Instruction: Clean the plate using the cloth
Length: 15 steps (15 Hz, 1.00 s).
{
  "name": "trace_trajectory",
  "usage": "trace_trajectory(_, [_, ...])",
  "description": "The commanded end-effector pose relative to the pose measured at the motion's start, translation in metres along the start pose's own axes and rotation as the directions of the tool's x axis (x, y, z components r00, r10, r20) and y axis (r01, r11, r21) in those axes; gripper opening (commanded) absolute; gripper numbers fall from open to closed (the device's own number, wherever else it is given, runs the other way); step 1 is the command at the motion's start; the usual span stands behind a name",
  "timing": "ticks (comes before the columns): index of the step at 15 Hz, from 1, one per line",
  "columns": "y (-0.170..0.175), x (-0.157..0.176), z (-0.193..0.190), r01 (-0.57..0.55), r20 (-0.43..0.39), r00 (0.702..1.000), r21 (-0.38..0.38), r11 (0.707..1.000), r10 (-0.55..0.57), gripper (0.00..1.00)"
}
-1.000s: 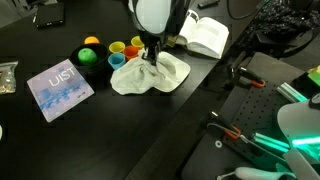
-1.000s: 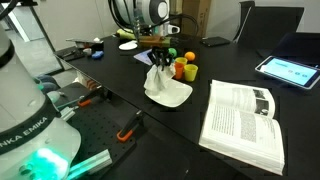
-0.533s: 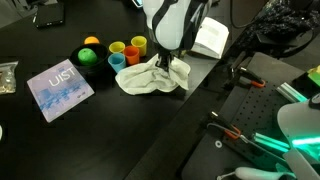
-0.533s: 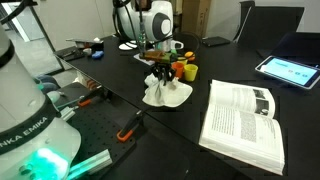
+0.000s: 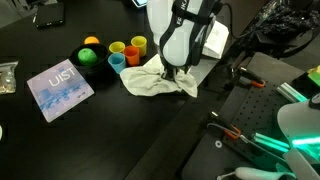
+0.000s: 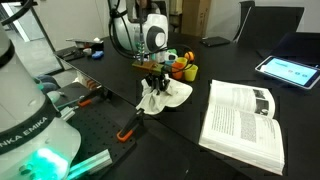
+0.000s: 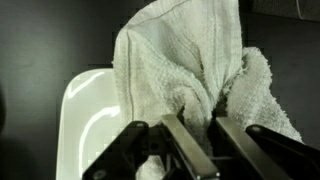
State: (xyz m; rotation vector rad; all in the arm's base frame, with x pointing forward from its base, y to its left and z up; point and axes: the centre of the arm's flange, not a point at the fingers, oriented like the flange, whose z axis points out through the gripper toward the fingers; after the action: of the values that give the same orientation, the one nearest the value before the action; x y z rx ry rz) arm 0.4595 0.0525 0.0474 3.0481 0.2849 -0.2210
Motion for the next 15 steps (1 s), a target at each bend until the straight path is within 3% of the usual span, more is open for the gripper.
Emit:
trace_trajectory(1, [-0.027, 0.014, -0.006, -0.006, -0.050, 0.999, 0.052, 0.999, 0.009, 0.04])
trace_trajectory(7, [-0.057, 0.050, -0.029, 0.026, -0.164, 0.987, 0.133, 0.991, -0.004, 0.04])
trace_trajectory(15, [-0.004, 0.067, 0.004, -0.059, -0.174, 0.982, 0.085, 0.995, 0.073, 0.04])
